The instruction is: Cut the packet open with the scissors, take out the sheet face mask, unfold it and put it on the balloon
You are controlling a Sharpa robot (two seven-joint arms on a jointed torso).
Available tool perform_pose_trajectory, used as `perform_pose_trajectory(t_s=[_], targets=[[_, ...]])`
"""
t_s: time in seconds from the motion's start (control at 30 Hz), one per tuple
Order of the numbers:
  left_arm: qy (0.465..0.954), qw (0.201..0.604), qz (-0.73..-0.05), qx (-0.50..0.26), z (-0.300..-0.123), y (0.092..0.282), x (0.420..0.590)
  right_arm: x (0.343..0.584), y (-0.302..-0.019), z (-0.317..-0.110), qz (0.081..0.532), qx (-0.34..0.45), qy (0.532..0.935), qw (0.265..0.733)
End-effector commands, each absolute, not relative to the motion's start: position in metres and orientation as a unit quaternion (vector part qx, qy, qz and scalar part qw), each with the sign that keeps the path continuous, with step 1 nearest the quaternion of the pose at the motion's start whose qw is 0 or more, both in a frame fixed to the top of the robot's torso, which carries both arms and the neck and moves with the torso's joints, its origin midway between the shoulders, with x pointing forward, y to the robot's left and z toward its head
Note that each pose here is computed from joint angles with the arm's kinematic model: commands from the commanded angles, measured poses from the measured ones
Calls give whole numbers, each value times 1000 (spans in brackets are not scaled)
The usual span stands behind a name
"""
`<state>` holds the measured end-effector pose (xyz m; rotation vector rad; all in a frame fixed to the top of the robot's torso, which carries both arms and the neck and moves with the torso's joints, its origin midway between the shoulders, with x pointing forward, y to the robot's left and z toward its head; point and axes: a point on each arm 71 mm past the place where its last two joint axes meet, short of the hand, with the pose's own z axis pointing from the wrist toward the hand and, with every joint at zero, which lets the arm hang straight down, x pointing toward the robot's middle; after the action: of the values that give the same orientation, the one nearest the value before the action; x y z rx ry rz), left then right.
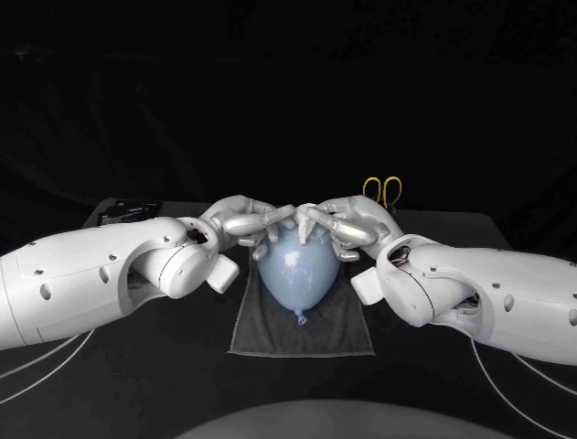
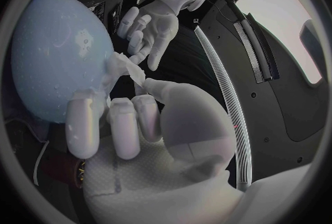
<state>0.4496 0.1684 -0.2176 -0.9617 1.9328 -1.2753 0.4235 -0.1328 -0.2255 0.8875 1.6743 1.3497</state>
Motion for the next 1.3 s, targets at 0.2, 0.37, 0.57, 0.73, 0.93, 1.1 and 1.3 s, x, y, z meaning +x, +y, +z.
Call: perform_pose_trajectory(t_s=[0.2,0.37,0.57,0.73,0.93,1.1,1.3], targets=[[735,302,-473,-381,-220,161,451,422,-129,-225,556,354,658,365],[731,298,-481,-383,-219,158,452,422,-128,-226,556,354,660,360],[728,295,-489,-380,-218,155,451,422,-127,-226,555,354,662,358],[728,293,-492,-378,-218,153,451,422,-127,-226,555,353,663,358],[728,292,-496,-373,-217,152,450,422,-128,-226,554,352,663,360],[728,293,-497,-372,-217,152,450,423,-128,-226,554,352,662,362],[726,294,-499,-371,-216,154,450,423,-129,-226,553,353,660,367]])
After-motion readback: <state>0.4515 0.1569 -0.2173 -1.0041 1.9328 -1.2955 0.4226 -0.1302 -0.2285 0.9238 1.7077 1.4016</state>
